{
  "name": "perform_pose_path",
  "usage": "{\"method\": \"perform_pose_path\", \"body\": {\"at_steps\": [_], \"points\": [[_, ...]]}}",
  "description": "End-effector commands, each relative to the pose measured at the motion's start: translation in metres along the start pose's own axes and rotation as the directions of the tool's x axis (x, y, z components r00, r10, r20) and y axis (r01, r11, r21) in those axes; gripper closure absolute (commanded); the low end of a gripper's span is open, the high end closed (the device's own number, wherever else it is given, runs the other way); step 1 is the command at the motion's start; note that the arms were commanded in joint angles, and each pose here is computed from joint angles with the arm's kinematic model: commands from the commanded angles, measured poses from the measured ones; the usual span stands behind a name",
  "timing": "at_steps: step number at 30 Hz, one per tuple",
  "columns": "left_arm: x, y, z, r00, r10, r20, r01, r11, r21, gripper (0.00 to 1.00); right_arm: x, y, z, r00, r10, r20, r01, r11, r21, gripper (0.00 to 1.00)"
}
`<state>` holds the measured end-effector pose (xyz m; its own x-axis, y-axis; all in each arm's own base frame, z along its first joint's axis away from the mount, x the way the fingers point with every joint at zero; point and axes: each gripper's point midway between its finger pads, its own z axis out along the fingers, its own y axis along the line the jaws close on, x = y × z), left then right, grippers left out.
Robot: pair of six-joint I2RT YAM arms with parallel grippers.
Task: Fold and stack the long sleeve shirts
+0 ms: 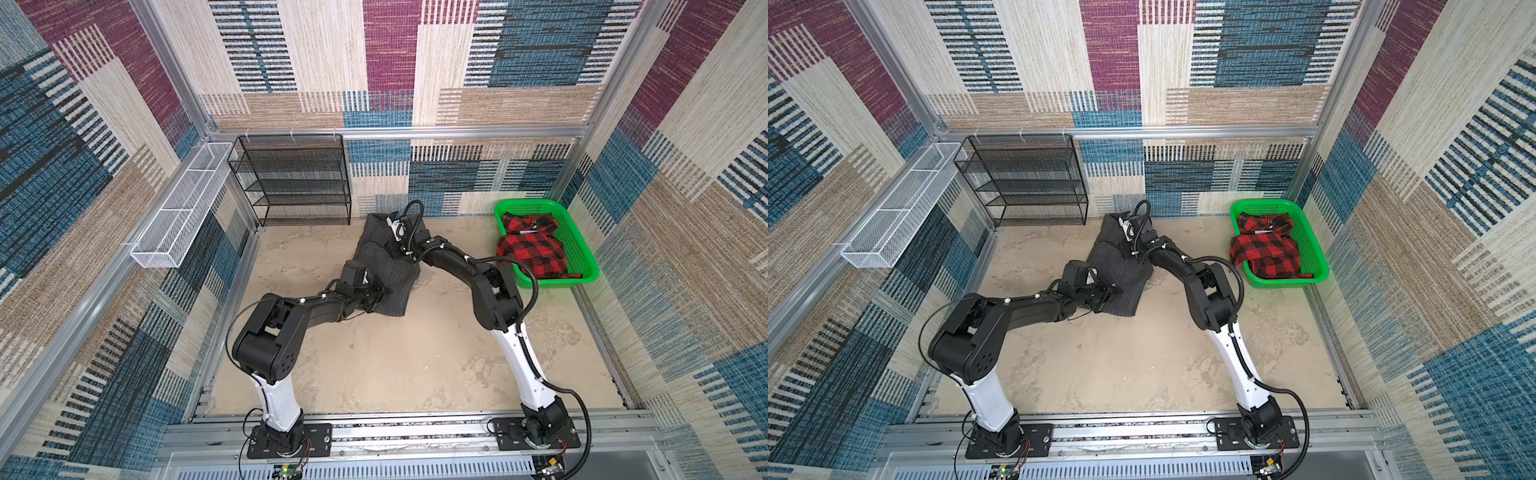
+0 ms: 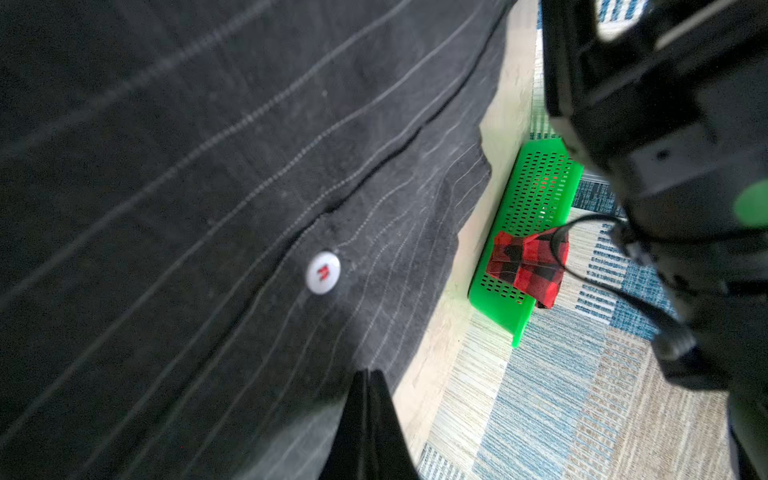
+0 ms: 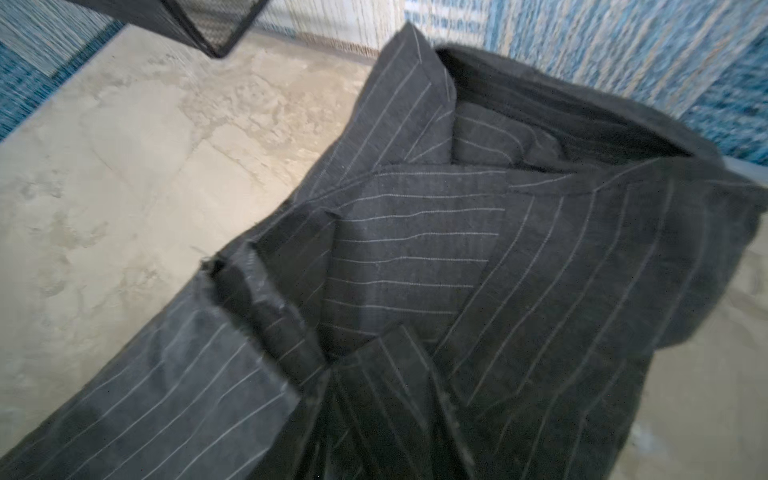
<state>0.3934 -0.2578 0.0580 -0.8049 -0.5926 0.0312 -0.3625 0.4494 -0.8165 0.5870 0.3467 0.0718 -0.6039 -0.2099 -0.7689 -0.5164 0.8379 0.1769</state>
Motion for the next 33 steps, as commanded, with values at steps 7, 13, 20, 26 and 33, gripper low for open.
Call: {"method": "perform_pose_path", "body": {"at_steps": [7, 13, 20, 26, 33], "points": [[-0.007, 0.078, -0.015, 0.989, -0.140, 0.043, 0.145, 0.975, -0.167, 0.98, 0.055, -0.028, 0.012, 0.987, 0.063, -0.151, -0.055, 0.997, 0.055, 0.61], [-0.027, 0.107, -0.059, 0.987, -0.134, 0.084, 0.152, 0.948, -0.279, 0.97, 0.104, -0.018, -0.036, 0.956, 0.215, -0.202, -0.204, 0.976, 0.074, 0.63], [-0.057, 0.101, -0.108, 0.997, -0.033, 0.071, 0.055, 0.943, -0.328, 0.81, 0.178, 0.038, -0.112, 0.869, 0.409, -0.278, -0.392, 0.912, 0.116, 0.62], [-0.069, 0.066, -0.161, 0.989, 0.103, 0.105, -0.062, 0.939, -0.338, 0.61, 0.142, 0.064, -0.161, 0.894, 0.408, -0.186, -0.382, 0.910, 0.160, 0.59], [-0.070, 0.068, -0.204, 0.979, 0.105, 0.177, -0.042, 0.945, -0.324, 0.49, 0.085, 0.107, -0.169, 0.933, 0.323, -0.159, -0.325, 0.946, 0.013, 0.58]]}}
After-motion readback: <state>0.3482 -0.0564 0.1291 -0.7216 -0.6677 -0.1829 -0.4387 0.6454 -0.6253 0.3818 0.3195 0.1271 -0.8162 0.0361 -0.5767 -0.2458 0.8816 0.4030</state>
